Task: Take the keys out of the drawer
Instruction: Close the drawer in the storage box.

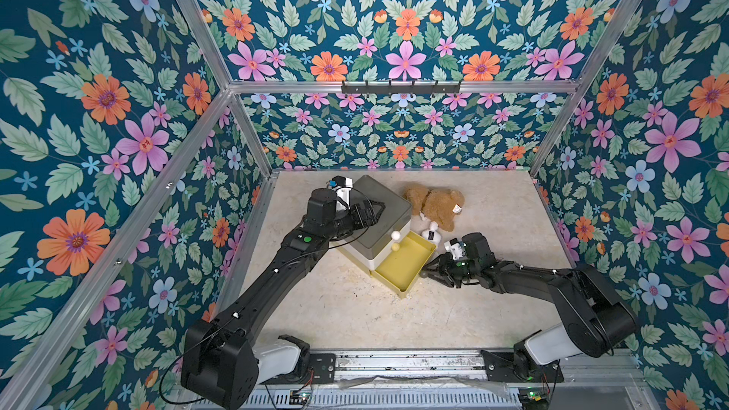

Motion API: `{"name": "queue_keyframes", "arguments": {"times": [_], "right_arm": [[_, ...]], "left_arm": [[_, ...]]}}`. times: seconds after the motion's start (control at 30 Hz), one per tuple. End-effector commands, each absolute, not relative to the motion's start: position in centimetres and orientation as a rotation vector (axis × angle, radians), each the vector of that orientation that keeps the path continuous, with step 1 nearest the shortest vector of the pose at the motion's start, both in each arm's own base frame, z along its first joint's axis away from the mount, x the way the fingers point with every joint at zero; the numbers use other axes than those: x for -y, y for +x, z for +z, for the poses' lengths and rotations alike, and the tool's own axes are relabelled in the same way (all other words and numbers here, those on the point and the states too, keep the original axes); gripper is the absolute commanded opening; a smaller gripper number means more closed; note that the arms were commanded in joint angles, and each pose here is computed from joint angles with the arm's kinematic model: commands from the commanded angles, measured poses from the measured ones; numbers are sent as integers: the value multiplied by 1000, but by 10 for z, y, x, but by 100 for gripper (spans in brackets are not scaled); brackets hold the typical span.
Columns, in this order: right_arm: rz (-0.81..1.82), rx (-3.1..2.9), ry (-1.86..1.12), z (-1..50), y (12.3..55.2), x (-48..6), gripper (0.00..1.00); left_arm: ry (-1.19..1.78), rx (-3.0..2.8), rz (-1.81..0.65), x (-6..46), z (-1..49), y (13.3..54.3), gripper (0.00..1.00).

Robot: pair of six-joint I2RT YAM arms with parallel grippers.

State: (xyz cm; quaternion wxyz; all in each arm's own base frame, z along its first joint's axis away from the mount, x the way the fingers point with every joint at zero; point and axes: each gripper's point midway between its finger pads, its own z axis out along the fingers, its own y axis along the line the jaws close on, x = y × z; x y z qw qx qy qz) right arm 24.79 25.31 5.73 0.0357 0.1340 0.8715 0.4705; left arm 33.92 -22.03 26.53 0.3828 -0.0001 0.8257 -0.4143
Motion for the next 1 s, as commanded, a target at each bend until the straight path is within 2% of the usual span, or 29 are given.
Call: {"name": "queue_keyframes", "arguments": {"times": [0.0,0.97], "right_arm": [[1479,-2642,387,63,256,-261,44],[1618,-2634,421,49,291,-298,44]], "left_arm": [[-12,-2147,-1025,216,256,336,99],[1,-2159,-1019,218,259,339,99]]}}
